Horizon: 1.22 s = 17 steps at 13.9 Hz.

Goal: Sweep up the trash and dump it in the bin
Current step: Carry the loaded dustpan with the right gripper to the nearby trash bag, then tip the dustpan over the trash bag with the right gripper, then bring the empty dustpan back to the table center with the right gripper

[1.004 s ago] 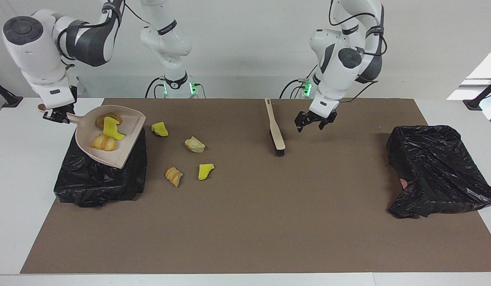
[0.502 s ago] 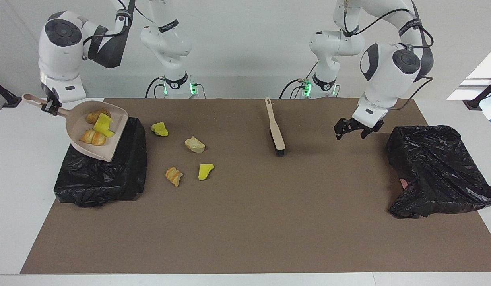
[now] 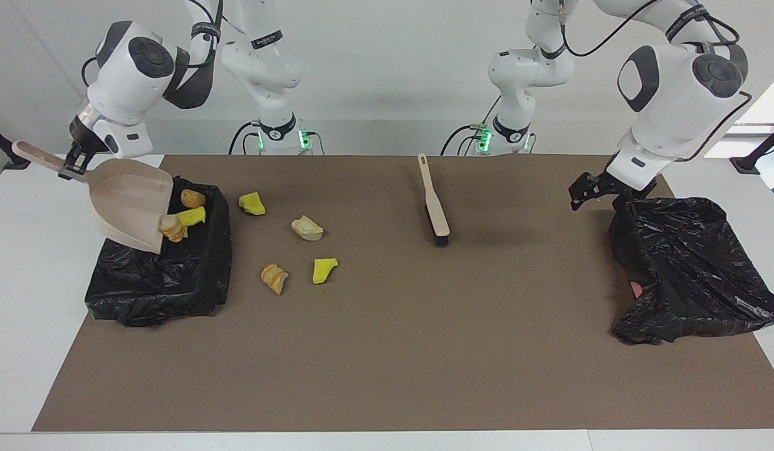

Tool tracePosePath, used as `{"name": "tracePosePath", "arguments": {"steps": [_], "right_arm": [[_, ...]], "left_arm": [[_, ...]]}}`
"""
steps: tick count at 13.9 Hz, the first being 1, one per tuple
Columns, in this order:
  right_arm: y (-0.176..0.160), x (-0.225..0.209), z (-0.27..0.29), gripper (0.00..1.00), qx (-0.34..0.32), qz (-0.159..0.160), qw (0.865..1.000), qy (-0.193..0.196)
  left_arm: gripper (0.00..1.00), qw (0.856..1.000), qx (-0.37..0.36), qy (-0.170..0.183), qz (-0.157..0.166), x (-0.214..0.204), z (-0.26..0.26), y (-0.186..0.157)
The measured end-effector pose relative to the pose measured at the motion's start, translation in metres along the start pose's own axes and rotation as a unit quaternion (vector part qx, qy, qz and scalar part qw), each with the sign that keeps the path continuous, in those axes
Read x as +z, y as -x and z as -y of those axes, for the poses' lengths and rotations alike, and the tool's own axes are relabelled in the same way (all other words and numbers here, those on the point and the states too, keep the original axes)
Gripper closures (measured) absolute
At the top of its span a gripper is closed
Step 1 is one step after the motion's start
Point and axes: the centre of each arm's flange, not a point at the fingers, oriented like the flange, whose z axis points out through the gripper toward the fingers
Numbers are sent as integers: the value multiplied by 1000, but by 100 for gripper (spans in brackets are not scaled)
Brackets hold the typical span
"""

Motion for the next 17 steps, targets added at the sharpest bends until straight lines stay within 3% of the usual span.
{"name": "tracePosePath", "arguments": {"steps": [4, 9, 14, 17], "right_arm": [[-7, -11, -6, 68, -13, 8, 1000, 11], [-40, -73, -22, 68, 5, 12, 1000, 1], [-53, -129, -52, 68, 78, -59, 995, -24], [-72, -143, -60, 68, 176, -112, 977, -52]], "left_arm": [[0, 1000, 7, -2, -11, -27, -4, 2], [0, 1000, 28, -2, -12, -31, -5, 4], [0, 999, 28, -2, -19, -39, -4, 7], [0, 999, 28, -2, -20, -39, -4, 7]]}}
